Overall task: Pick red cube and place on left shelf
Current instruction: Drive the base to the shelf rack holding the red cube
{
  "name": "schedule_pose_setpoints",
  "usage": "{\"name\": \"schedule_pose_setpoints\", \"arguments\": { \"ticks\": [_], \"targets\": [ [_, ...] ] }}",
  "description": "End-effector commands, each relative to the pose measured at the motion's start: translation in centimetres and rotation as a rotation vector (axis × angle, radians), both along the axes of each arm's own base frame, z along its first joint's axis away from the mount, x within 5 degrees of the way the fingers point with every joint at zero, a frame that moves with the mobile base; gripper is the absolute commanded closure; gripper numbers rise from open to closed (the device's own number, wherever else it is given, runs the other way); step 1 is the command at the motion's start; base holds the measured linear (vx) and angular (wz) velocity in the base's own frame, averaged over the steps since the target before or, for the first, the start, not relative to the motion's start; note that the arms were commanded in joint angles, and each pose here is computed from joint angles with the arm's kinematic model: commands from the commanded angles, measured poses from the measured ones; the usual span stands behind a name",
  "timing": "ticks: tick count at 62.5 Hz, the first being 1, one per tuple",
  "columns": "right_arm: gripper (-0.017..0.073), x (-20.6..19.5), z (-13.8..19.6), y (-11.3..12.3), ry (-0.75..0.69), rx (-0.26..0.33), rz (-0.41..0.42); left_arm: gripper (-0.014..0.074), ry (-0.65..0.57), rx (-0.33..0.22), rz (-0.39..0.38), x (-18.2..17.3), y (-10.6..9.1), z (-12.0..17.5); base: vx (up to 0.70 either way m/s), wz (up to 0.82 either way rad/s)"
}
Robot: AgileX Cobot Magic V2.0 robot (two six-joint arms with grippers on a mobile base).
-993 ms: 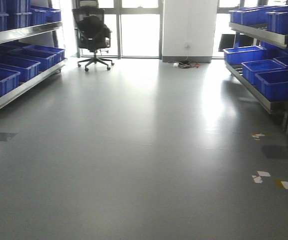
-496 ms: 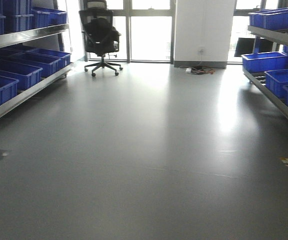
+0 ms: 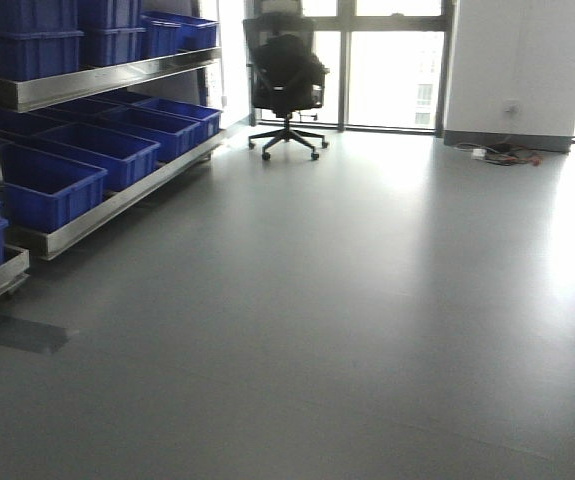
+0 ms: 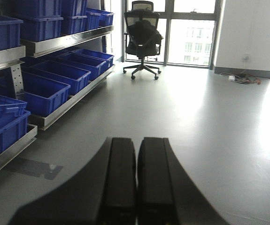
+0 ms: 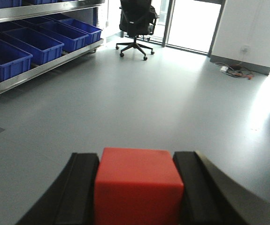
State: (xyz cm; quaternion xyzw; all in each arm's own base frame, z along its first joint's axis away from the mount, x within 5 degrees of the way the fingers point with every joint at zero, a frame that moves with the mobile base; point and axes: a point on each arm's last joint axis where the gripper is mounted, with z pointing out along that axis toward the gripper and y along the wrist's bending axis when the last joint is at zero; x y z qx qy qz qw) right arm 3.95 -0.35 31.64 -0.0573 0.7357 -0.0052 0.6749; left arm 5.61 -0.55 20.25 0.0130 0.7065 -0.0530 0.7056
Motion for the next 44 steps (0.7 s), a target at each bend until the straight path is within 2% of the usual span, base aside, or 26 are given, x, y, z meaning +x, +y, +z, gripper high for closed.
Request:
{"name": "schedule_pose_setpoints", "arguments": {
  "ticks": [1,44],
  "targets": [
    [0.0399,-0.06,1.53,0.06,-0.097,-0.012,0.007,0.0492,-0.075,-0.016,0.003,-0.02,0.05,0.06,0.66,0.43],
    [0.0399,-0.06,1.47,0.05,-0.091,-0.012,0.005,0.0492,-0.075,-0.016,0.003,-0.02,0.05,0.06,0.64,0.47]
  ]
}}
